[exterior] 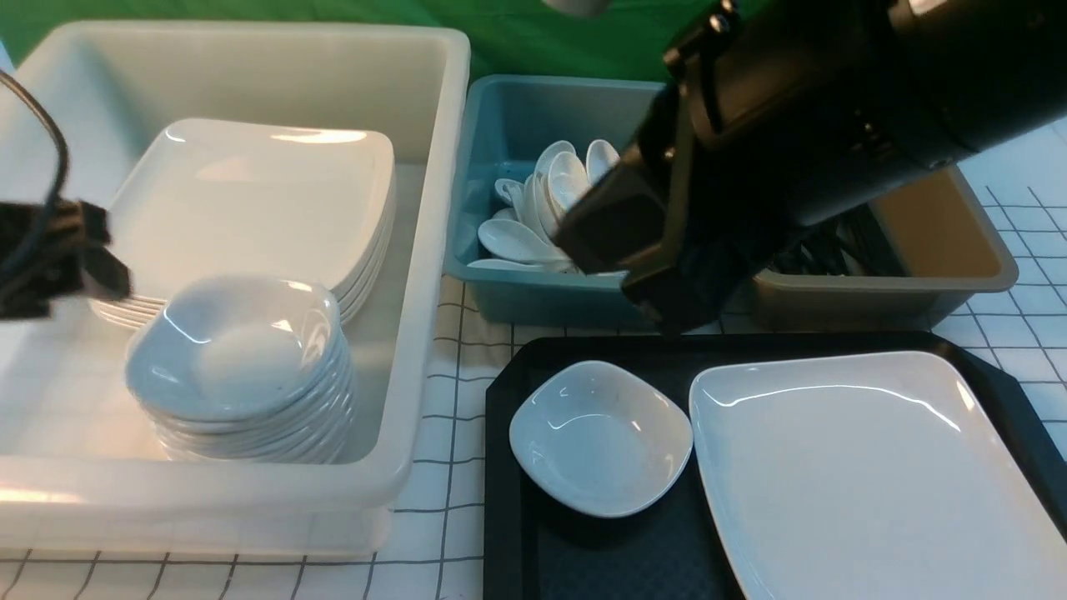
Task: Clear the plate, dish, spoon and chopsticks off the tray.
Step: Use the left arm to put the small plate into the large storage box on the left, then use the left arm to grab a small plate from the dinner plate
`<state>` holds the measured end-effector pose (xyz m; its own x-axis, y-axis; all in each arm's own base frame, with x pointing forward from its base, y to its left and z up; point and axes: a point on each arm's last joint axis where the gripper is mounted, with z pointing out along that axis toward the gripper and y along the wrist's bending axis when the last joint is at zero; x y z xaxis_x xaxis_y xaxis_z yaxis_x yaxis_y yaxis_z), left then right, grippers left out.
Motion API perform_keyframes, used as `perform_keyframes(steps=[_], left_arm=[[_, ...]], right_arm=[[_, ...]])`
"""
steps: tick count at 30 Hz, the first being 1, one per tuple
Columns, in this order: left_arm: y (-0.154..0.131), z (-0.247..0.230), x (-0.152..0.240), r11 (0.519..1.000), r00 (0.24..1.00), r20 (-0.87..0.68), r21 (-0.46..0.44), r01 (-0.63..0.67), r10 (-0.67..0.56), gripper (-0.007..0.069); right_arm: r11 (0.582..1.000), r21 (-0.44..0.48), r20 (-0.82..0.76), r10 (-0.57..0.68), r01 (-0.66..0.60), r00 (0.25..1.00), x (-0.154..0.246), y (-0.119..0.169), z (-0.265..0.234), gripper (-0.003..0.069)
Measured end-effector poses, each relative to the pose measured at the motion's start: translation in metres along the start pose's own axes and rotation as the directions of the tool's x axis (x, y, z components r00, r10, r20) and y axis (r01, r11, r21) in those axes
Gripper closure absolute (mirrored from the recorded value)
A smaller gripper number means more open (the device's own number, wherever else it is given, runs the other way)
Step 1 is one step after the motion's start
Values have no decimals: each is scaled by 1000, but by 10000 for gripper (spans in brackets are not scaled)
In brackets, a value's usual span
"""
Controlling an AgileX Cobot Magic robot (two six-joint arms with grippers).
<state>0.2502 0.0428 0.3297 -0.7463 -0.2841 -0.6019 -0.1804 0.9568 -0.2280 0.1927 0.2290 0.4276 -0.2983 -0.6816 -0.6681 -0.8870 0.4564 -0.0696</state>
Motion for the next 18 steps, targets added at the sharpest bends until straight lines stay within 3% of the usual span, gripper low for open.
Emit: perform_keyframes(steps=[3, 6, 7, 8, 9, 12, 14, 15, 18], left_arm=[[-11, -26, -13, 1000, 997, 70, 16, -21, 20, 247], [-53, -43, -16, 971, 978, 140, 164, -174, 152, 459], [-55, -43, -16, 967, 975, 144, 170, -192, 169, 475], [-81, -45, -10, 921, 953, 167, 258, -291, 254, 554], [-101, -44, -4, 880, 933, 179, 318, -354, 311, 586], [-159, -36, 23, 744, 867, 192, 449, -495, 461, 621], [-193, -25, 46, 652, 794, 195, 476, -589, 575, 620], [-196, -27, 49, 644, 792, 200, 484, -592, 577, 620], [-242, 1, 92, 504, 630, 198, 444, -741, 751, 568]], right_arm=[[994, 105, -90, 5, 5, 996, 8, -10, -1, 652], [979, 206, -147, 31, 0, 989, 17, -20, -6, 652], [978, 211, -147, 33, -1, 989, 18, -21, -7, 652], [971, 239, -150, 59, -22, 987, 23, -27, -12, 652], [965, 261, -148, 82, -41, 986, 28, -33, -17, 652], [929, 348, -141, 185, -126, 973, 52, -55, -37, 652], [900, 395, -147, 258, -182, 955, 71, -66, -45, 652], [896, 401, -141, 264, -188, 954, 72, -67, -47, 652], [844, 450, -150, 393, -292, 907, 111, -77, -58, 651]])
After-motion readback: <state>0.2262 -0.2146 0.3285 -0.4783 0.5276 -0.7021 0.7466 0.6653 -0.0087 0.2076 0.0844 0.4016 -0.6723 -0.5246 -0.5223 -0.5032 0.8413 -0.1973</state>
